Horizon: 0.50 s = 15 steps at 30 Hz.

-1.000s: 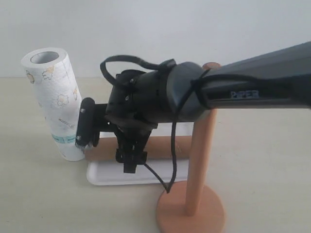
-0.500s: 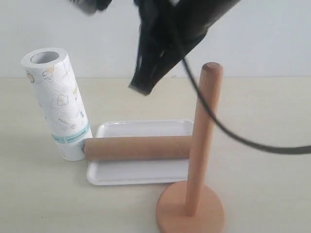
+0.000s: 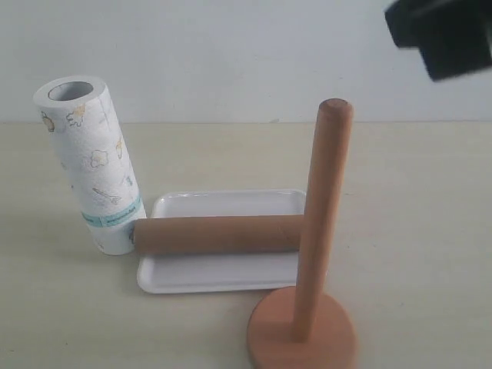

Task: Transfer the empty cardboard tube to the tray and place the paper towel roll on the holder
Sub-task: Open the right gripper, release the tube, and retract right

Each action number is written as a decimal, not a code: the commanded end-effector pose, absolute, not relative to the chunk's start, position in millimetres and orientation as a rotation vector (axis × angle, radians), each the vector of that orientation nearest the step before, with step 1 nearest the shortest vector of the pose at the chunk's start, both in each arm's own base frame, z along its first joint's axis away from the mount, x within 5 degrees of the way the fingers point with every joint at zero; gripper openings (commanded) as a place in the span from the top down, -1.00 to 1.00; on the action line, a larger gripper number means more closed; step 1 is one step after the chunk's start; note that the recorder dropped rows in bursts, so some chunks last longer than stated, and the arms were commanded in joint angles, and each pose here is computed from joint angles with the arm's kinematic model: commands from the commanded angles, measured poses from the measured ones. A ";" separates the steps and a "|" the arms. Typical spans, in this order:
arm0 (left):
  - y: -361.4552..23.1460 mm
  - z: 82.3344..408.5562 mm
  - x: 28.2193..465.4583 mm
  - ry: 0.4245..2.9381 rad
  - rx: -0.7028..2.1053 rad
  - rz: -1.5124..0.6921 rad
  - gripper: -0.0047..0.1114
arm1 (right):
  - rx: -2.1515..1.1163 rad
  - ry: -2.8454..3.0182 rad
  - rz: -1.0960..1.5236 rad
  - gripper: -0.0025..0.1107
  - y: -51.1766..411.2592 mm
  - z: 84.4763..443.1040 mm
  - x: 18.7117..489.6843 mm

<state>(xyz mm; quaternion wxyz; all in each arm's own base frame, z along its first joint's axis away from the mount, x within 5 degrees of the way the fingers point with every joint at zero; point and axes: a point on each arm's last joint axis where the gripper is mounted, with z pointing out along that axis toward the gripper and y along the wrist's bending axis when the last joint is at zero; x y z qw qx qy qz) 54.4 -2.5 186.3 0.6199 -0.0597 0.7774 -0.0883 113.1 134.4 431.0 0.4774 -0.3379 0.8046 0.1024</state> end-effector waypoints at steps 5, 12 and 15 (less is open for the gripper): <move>-2.4 185.7 54.3 1.786 -0.146 -0.206 0.85 | -0.680 2.166 0.286 0.96 128.0 377.7 108.8; -2.4 185.7 54.3 1.786 -0.146 -0.206 0.85 | -0.681 2.171 0.290 0.96 128.2 376.8 108.5; -2.4 185.7 54.3 1.786 -0.146 -0.206 0.85 | -0.681 2.171 0.290 0.96 128.2 376.8 108.5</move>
